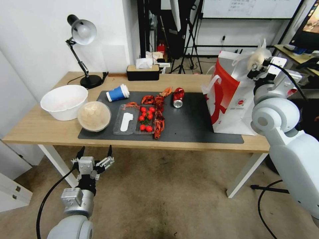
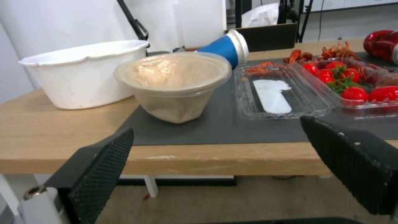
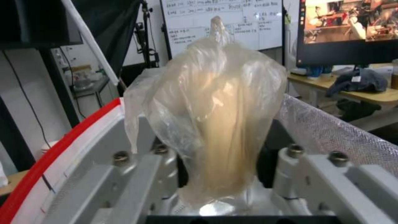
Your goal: Pick up the trash from the table and place it into the takeout bag.
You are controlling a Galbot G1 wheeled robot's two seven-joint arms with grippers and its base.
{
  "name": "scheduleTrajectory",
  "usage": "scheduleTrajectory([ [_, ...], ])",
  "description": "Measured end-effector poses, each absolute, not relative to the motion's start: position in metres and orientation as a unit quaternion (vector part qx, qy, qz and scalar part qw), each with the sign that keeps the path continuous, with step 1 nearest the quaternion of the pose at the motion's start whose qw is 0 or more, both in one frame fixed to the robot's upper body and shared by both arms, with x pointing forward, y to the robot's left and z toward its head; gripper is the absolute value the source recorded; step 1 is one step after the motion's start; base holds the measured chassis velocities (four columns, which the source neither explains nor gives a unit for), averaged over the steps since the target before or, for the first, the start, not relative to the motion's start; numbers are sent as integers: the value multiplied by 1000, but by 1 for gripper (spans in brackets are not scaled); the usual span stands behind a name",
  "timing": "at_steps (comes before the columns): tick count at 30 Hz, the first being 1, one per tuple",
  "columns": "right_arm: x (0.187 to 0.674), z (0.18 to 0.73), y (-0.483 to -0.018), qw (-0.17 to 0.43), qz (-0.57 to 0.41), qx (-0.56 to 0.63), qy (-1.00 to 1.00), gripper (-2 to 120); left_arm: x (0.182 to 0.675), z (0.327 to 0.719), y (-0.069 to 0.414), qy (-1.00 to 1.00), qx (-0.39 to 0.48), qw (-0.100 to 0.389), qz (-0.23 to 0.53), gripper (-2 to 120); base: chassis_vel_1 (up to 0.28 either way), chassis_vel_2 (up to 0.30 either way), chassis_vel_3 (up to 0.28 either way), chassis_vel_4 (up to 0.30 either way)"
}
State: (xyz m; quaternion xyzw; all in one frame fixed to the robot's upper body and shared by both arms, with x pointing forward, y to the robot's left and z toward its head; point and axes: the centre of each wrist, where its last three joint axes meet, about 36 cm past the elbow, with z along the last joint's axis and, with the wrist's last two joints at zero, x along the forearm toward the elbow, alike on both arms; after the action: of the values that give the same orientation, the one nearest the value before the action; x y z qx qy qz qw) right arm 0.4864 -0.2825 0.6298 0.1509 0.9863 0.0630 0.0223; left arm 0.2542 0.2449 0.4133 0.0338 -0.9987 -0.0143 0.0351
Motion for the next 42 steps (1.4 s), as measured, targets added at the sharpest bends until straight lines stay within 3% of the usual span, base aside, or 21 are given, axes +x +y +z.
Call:
scheduleTrajectory([
  [16,487,634,-294,18,59,163,985,86,256,411,244,-999,32,34,-13,100,0,0,0,0],
  [19,485,640,-296,49,81,143,985,97,256,411,243,-999,31,34,-12,100,0,0,0,0],
  [27,466,648,-292,124,130,46,983,100,256,412,244,-999,30,33,-13,100,0,0,0,0],
  [42,427,627,-281,183,130,-83,971,100,257,413,244,-999,29,31,-13,100,0,0,0,0],
])
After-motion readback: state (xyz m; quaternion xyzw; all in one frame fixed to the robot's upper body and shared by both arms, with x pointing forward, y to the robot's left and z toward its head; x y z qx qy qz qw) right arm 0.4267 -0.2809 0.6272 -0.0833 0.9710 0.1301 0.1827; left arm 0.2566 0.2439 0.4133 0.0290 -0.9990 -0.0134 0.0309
